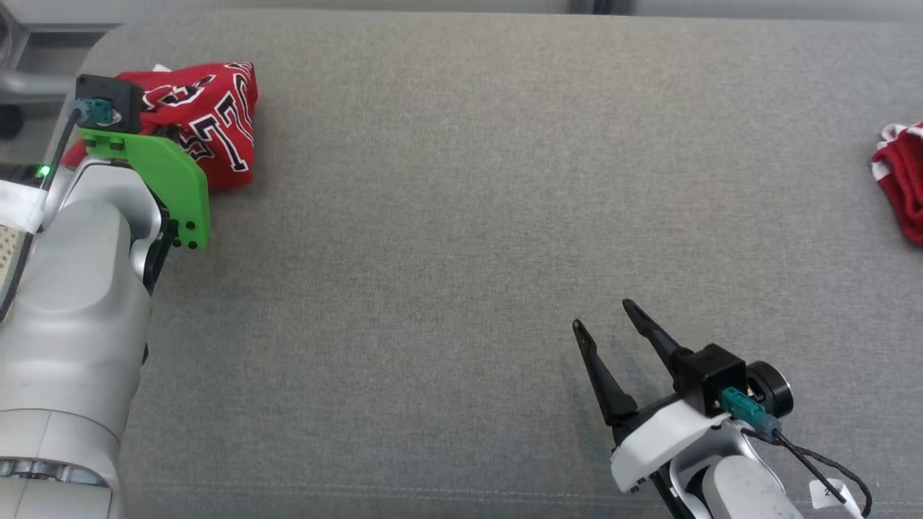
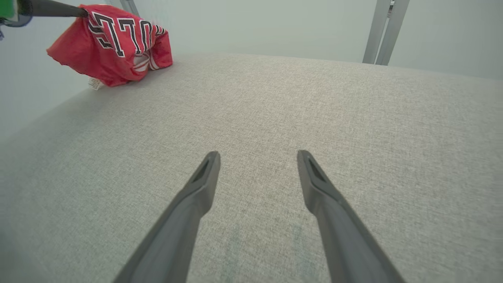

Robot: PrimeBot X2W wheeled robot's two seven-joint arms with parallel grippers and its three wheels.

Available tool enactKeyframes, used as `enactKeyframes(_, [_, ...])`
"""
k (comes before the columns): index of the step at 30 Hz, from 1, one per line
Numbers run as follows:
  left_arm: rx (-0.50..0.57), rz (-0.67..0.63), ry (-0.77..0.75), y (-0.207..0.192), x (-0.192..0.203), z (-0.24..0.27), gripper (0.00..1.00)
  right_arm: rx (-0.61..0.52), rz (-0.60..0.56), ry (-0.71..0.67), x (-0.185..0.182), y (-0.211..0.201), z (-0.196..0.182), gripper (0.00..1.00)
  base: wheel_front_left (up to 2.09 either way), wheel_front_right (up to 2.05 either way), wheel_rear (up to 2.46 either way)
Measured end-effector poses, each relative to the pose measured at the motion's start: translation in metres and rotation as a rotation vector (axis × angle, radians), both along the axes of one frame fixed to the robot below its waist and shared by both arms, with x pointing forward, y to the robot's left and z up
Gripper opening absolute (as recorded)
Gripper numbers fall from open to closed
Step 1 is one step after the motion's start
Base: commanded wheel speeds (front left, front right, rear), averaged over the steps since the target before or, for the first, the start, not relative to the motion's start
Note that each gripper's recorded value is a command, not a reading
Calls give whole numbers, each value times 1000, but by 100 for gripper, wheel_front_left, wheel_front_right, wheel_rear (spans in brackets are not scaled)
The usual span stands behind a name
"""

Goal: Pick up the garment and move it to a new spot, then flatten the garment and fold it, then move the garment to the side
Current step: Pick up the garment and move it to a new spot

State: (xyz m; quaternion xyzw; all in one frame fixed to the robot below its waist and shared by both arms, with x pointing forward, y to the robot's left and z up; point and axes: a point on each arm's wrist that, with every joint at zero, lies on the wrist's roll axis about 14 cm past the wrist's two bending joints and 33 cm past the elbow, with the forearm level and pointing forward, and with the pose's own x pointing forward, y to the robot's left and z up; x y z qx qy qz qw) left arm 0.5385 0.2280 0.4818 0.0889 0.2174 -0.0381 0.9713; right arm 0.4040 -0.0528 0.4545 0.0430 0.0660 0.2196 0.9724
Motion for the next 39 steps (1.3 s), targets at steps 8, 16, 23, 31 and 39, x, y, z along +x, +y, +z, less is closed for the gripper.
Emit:
enactKeyframes(8, [-10,-182,-168,-73,2,70,0,1,-70,-72,-25,-23,29,100,0,0,0])
enactKeyframes(16, [-66,-421,-331,-179,-1,136,0,21,-178,-134,-43,-57,49,100,0,0,0])
enactKeyframes(23, [-110,-657,-458,-280,-26,194,0,27,-291,-169,-59,-93,59,100,0,0,0])
enactKeyframes(31, [-218,-826,-525,-354,-57,220,0,26,-371,-167,-68,-117,57,100,0,0,0])
enactKeyframes(39, [-256,-810,-297,-361,-58,128,0,23,-388,-145,-58,-123,49,100,0,0,0])
